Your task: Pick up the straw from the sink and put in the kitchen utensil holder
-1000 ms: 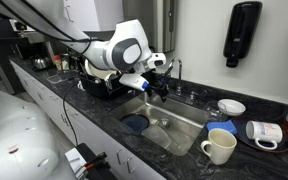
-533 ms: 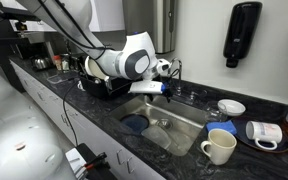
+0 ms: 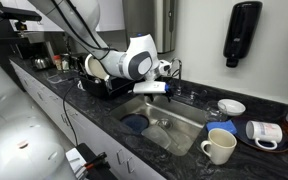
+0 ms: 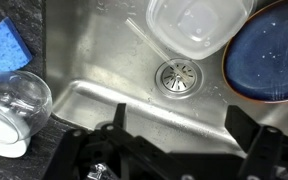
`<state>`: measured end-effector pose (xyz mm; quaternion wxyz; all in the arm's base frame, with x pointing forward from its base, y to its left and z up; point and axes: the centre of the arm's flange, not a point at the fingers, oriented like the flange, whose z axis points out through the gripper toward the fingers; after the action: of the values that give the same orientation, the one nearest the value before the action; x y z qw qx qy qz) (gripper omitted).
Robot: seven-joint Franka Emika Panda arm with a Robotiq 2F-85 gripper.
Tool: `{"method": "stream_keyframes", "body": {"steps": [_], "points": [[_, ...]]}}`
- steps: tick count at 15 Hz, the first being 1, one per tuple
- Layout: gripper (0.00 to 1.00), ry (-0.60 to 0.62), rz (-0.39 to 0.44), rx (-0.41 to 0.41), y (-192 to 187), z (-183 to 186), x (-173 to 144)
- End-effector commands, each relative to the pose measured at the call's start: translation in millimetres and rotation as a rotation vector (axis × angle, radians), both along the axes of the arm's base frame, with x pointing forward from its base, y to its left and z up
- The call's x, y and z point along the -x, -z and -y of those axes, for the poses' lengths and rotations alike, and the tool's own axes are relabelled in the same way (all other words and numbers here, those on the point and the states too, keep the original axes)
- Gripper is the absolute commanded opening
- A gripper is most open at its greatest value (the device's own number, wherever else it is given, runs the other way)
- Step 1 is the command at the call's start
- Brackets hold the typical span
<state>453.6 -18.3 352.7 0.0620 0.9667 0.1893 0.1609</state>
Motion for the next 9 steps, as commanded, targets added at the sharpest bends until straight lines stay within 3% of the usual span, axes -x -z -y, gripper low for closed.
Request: {"method": "stream_keyframes", "body": {"steps": [1,4,9], "points": [[1.0,0.0,0.0,0.0,0.0,0.0,0.0],[1.0,-0.007,-0.015,0.052,5.1,5.3,-8.4],[1.0,-0.148,-0.04,0.182,29.8,15.8,-37.4]]}}
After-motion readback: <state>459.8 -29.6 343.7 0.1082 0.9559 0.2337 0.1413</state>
